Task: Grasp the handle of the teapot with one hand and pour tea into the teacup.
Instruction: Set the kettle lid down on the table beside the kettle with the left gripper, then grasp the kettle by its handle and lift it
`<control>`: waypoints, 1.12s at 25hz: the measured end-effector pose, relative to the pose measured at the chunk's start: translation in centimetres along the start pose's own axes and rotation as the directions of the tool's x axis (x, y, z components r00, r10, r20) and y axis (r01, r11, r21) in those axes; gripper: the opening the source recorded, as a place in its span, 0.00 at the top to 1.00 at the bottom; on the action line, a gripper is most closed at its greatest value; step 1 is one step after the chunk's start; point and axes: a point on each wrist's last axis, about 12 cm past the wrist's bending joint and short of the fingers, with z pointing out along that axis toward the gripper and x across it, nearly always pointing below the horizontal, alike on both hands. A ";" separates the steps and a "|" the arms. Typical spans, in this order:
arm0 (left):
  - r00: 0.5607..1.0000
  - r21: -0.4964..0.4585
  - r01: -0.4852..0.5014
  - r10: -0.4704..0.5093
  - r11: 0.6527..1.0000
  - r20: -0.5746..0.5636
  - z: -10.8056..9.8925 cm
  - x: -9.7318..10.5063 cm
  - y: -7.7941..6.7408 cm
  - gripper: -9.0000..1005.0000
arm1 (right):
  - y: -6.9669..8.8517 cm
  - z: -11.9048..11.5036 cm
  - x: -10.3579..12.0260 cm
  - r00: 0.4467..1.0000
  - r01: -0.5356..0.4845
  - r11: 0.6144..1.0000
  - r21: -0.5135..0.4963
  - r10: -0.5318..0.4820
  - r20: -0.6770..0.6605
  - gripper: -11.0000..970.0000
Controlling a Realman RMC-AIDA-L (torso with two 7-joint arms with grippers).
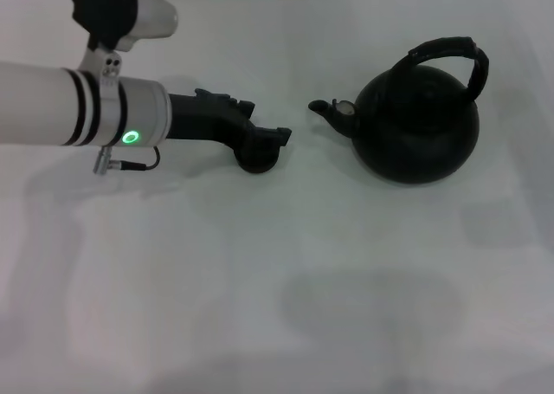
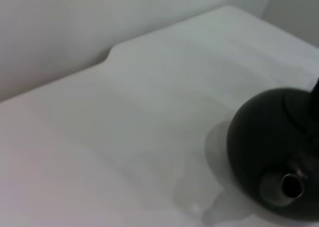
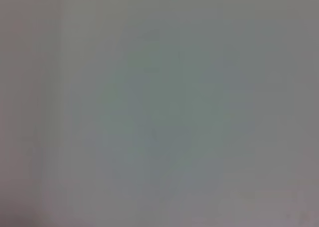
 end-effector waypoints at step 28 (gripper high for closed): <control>0.687 -0.403 0.131 0.210 0.906 0.696 -11.6 16.0 -0.3 0.22 | 2.2 -3.8 -5.1 0.984 0.088 0.950 -0.300 -0.129 -0.121 0.14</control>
